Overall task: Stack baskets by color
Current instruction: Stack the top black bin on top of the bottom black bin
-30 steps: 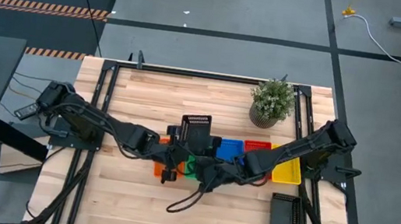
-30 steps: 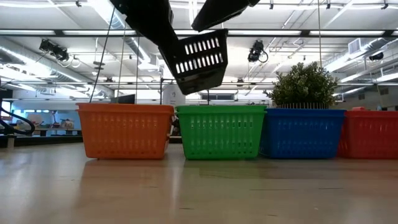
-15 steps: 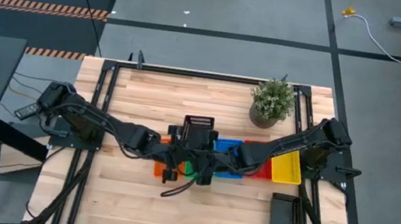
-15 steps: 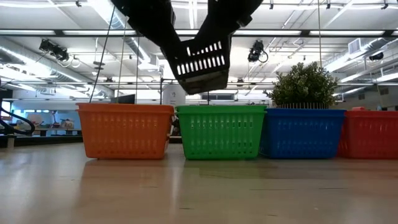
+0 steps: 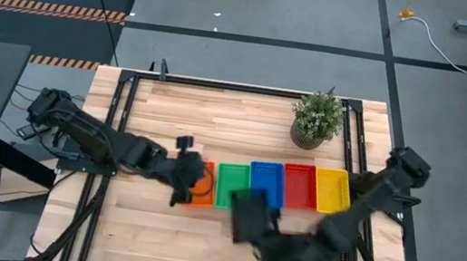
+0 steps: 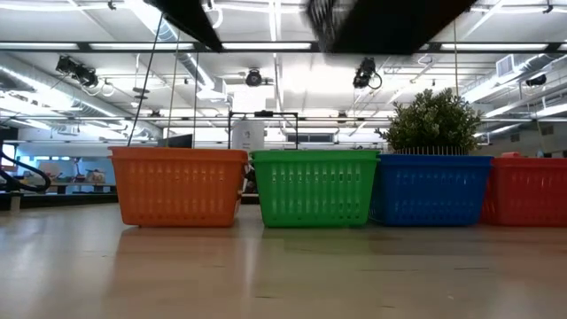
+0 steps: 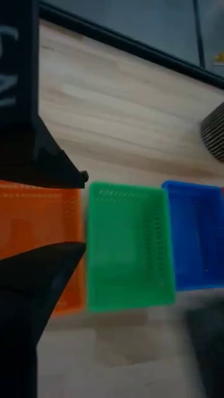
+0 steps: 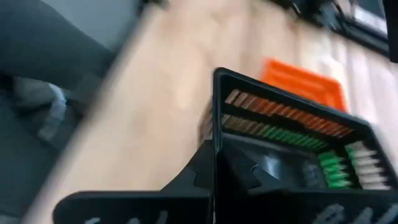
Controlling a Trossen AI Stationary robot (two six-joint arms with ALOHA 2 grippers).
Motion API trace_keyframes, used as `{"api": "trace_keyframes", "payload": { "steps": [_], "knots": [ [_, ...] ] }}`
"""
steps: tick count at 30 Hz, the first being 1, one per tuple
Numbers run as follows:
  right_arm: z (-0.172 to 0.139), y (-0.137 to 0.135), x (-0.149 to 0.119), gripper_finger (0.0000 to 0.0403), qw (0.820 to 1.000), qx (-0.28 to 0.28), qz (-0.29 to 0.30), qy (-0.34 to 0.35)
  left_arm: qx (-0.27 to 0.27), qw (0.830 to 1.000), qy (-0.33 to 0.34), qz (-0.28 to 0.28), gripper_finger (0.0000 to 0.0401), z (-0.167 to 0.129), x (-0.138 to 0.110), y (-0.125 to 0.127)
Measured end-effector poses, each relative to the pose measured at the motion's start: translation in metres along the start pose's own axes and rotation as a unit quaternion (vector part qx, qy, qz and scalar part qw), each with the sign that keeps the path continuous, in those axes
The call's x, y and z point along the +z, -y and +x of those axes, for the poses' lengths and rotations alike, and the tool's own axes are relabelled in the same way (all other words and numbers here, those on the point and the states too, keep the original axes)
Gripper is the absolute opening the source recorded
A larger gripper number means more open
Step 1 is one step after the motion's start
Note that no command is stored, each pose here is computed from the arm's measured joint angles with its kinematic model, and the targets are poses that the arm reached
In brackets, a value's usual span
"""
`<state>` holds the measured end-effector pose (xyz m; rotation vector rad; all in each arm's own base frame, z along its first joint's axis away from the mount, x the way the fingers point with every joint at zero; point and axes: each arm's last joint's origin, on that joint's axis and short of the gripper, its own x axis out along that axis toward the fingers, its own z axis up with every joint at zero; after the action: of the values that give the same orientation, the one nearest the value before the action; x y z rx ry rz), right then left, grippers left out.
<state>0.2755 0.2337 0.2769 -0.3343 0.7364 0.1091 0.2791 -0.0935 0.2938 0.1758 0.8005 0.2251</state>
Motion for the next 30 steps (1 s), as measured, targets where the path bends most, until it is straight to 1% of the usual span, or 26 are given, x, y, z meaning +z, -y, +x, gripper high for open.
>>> {"api": "trace_keyframes", "payload": {
  "steps": [2, 5, 8, 11, 14, 17, 19, 21, 26, 28, 30],
  "knots": [
    [-0.025, -0.026, -0.003, 0.0009, 0.999, 0.03, 0.002, 0.028, 0.02, 1.0, -0.003, -0.005, 0.0158, -0.01, -0.005, 0.001],
    [-0.056, -0.062, -0.018, 0.0009, 0.997, 0.056, 0.037, 0.039, 0.058, 0.998, -0.001, -0.005, 0.0156, -0.018, -0.01, 0.005],
    [-0.085, -0.09, -0.037, 0.0009, 0.991, 0.075, 0.105, 0.046, 0.089, 0.996, 0.011, -0.002, 0.0148, -0.022, -0.013, 0.01],
    [-0.107, -0.109, -0.052, 0.0009, 0.978, 0.087, 0.179, 0.056, 0.09, 0.996, 0.015, 0.001, 0.0143, -0.024, -0.015, 0.015],
    [-0.124, -0.12, -0.065, 0.0009, 0.964, 0.095, 0.241, 0.063, 0.088, 0.996, 0.018, -0.005, 0.0142, -0.025, -0.015, 0.016],
    [-0.134, -0.124, -0.08, 0.0009, 0.954, 0.096, 0.281, 0.027, 0.092, 0.996, 0.019, -0.005, 0.0142, -0.025, -0.015, 0.016],
    [-0.136, -0.122, -0.09, 0.0009, 0.945, 0.082, 0.316, -0.015, 0.092, 0.996, 0.019, -0.008, 0.0142, -0.025, -0.015, 0.016],
    [-0.136, -0.117, -0.098, 0.0009, 0.939, 0.062, 0.33, -0.07, 0.092, 0.995, 0.02, -0.011, 0.0142, -0.025, -0.015, 0.016],
    [-0.136, -0.107, -0.11, 0.0009, 0.938, 0.024, 0.307, -0.161, 0.098, 0.995, 0.021, -0.013, 0.014, -0.025, -0.015, 0.015],
    [-0.138, -0.106, -0.114, 0.0009, 0.938, 0.017, 0.296, -0.18, 0.098, 0.995, 0.021, -0.013, 0.0138, -0.025, -0.015, 0.015],
    [-0.14, -0.106, -0.116, 0.0009, 0.938, 0.015, 0.292, -0.185, 0.098, 0.995, 0.021, -0.013, 0.0136, -0.025, -0.015, 0.015]
  ]
}}
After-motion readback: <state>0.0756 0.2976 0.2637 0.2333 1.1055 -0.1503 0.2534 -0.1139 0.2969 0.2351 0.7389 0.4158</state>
